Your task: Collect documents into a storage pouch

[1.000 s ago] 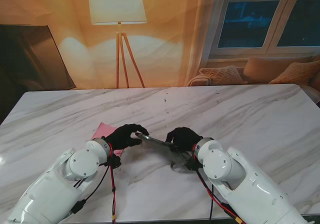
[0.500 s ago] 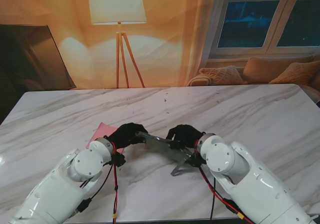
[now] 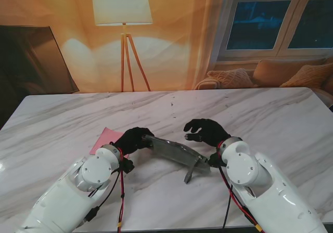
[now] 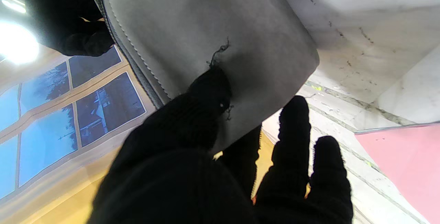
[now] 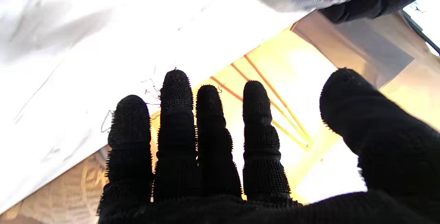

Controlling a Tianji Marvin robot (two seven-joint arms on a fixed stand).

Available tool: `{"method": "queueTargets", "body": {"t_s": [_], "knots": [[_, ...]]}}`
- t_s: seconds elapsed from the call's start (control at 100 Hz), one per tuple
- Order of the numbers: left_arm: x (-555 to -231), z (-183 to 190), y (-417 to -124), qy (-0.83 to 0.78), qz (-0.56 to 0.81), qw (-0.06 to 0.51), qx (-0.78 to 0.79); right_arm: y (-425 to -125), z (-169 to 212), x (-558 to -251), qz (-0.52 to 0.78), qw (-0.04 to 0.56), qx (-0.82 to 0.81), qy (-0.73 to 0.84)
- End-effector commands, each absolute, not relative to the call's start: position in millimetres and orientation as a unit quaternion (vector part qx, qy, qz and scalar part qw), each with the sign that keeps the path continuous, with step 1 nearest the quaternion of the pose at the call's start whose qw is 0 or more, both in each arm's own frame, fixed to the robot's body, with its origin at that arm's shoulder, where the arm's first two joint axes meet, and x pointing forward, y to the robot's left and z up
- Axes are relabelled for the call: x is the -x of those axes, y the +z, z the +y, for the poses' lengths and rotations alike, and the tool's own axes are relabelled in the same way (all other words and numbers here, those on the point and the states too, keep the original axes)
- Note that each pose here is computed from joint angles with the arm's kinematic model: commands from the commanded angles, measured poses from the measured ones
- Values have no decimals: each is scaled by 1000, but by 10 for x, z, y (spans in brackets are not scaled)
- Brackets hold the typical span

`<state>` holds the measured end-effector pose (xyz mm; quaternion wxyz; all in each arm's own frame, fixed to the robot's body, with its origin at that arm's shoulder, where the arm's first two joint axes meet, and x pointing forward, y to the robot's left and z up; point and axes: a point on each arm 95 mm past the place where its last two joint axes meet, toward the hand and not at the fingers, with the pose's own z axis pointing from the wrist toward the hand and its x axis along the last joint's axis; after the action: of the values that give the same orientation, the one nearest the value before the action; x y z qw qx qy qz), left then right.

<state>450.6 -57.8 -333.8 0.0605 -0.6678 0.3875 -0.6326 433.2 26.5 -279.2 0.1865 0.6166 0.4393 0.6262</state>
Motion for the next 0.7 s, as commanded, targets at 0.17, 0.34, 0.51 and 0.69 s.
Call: {"method": "queueTargets", "body": {"t_s": [0.17, 0.34, 0.51, 0.69], "knots": [[-4492, -593, -3345, -632, 377, 67, 674, -2754, -132, -4264, 427, 238, -616, 618], [-4493, -607, -3332, -631, 369, 70, 679, -2821, -408, -4188, 449, 254, -619, 591], [-4507, -611, -3322, -632, 364, 77, 680, -2943, -587, -4119, 473, 269, -621, 565], [-4507, -638, -3318, -633, 351, 85, 685, -3072, -627, -4079, 491, 259, -625, 549]]}}
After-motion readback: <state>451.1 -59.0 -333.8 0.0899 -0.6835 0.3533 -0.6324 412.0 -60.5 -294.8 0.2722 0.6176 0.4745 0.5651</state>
